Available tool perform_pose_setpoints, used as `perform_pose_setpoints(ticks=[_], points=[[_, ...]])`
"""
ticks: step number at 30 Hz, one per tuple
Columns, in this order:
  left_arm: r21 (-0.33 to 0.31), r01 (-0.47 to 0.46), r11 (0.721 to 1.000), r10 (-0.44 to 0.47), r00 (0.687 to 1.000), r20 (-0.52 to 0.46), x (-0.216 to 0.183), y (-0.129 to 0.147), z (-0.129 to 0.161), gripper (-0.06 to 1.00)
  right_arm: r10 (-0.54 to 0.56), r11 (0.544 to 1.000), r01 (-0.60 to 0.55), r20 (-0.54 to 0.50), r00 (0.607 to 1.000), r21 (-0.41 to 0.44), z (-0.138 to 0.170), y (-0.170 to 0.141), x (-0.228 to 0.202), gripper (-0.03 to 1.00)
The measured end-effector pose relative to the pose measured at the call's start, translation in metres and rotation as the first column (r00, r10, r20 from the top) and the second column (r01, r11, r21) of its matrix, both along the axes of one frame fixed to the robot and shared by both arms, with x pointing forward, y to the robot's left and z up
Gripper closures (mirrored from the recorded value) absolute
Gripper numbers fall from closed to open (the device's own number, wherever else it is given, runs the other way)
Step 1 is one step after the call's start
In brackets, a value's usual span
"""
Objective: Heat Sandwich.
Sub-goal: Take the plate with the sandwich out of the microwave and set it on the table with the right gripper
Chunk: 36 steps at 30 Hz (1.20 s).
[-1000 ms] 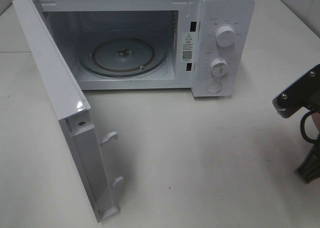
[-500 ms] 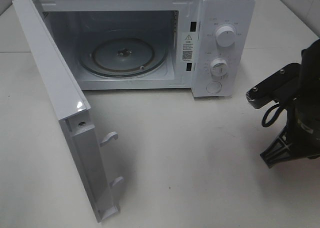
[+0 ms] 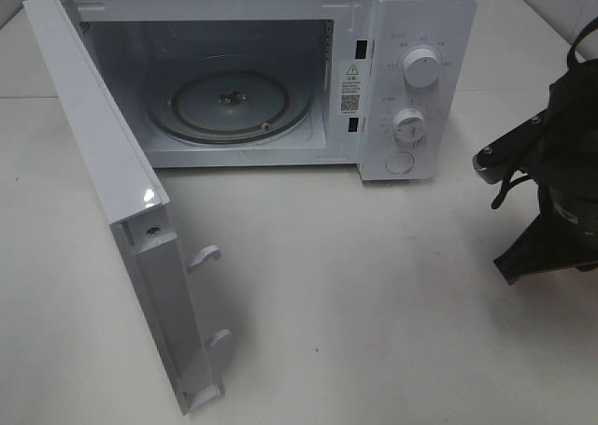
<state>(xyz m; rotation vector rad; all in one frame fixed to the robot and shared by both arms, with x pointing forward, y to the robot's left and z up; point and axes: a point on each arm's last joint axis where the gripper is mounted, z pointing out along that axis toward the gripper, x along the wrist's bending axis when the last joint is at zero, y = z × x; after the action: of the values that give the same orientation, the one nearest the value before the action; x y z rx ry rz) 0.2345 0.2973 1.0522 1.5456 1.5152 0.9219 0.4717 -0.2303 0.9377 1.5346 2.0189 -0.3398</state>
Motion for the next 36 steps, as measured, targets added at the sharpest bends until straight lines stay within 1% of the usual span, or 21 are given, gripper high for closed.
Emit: perform_pose_setpoints(ticks=[4,14,20,22,30,36], points=[[0.000,0.000,1.000,0.000,1.000,0.000,0.000,0.000,0.000,-0.03,-0.021,1.000,0.021,-0.028,0.999,-0.014,-0.010,-0.006,0.004,0.88],[0.000,0.000,1.000,0.000,1.000,0.000,0.000,0.000,0.000,-0.03,-0.048,0.999,0.047,-0.052,0.998,-0.018,-0.031,-0.015,0.014,0.88],[0.000,0.000,1.000,0.000,1.000,0.000,0.000,0.000,0.000,-0.03,-0.028,0.999,0.027,-0.048,0.998,-0.027,-0.040,-0.014,0.018,0.88],[0.000,0.000,1.000,0.000,1.000,0.000,0.000,0.000,0.000,-0.03,-0.022,0.999,0.020,-0.065,0.998,-0.025,-0.049,-0.013,0.020,0.88],[0.000,0.000,1.000,0.000,1.000,0.000,0.000,0.000,0.000,-0.03,-0.009,1.000,0.008,-0.101,0.995,-0.014,-0.066,-0.010,0.021,0.88],[0.000,0.000,1.000,0.000,1.000,0.000,0.000,0.000,0.000,-0.03,-0.013,1.000,0.012,-0.099,0.995,-0.017,-0.067,-0.010,0.021,0.88]])
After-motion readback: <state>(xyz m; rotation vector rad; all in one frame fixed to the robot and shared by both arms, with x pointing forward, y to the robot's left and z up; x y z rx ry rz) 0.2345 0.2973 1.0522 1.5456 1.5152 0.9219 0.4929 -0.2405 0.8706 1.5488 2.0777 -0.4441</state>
